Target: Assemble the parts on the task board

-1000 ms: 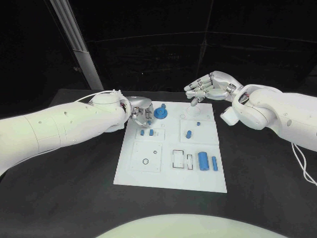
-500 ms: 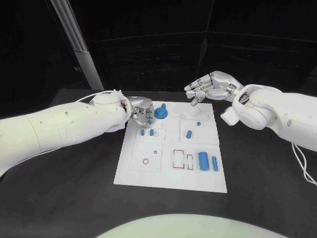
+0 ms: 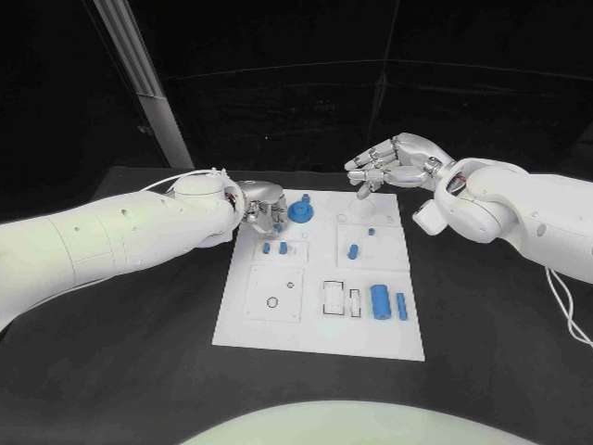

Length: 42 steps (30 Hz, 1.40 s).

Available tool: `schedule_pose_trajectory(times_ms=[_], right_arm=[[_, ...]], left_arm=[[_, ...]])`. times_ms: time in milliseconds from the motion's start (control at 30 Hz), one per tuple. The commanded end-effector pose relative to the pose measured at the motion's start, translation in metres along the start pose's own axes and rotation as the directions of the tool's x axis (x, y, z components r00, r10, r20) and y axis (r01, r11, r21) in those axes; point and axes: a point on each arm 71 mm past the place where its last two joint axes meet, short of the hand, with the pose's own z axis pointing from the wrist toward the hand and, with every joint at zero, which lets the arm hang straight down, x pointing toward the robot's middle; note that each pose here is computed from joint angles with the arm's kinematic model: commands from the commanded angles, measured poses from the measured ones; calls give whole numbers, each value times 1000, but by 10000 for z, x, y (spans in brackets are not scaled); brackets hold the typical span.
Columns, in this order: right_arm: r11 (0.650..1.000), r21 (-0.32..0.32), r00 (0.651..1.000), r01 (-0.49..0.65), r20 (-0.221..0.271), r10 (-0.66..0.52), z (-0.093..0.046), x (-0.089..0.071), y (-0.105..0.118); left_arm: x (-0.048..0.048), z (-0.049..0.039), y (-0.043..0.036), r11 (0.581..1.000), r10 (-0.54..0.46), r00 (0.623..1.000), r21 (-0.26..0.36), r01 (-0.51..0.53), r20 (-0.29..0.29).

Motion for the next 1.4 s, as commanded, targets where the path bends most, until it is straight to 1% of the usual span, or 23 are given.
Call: schedule_pose_trajectory(times_ms=[33,233,533,1033,1233,1400], right_arm=[[1000,-9,1000,-1,-4,1,2,-3,15],[1000,-9,1000,-1,-5,1,5,-1,15],[1000,-10,1000,-2,-6,2,9,3,16],[1000,-10,1000,-2,-6,2,7,3,17],[1000,-11,1000,-2,-6,2,8,5,19],[1000,-11,1000,-2,-7,2,9,7,20]], left_arm=[[3,1,0,1000,0,1000,-3,0,-12],[5,-1,-10,1000,0,1000,3,0,-13],[3,-1,-46,1000,-1,1000,21,1,-3],[-18,-2,-53,1000,-2,1000,20,1,29],[-17,5,-54,1000,-1,1000,17,1,25],[-7,13,-58,1000,0,1000,12,0,10]])
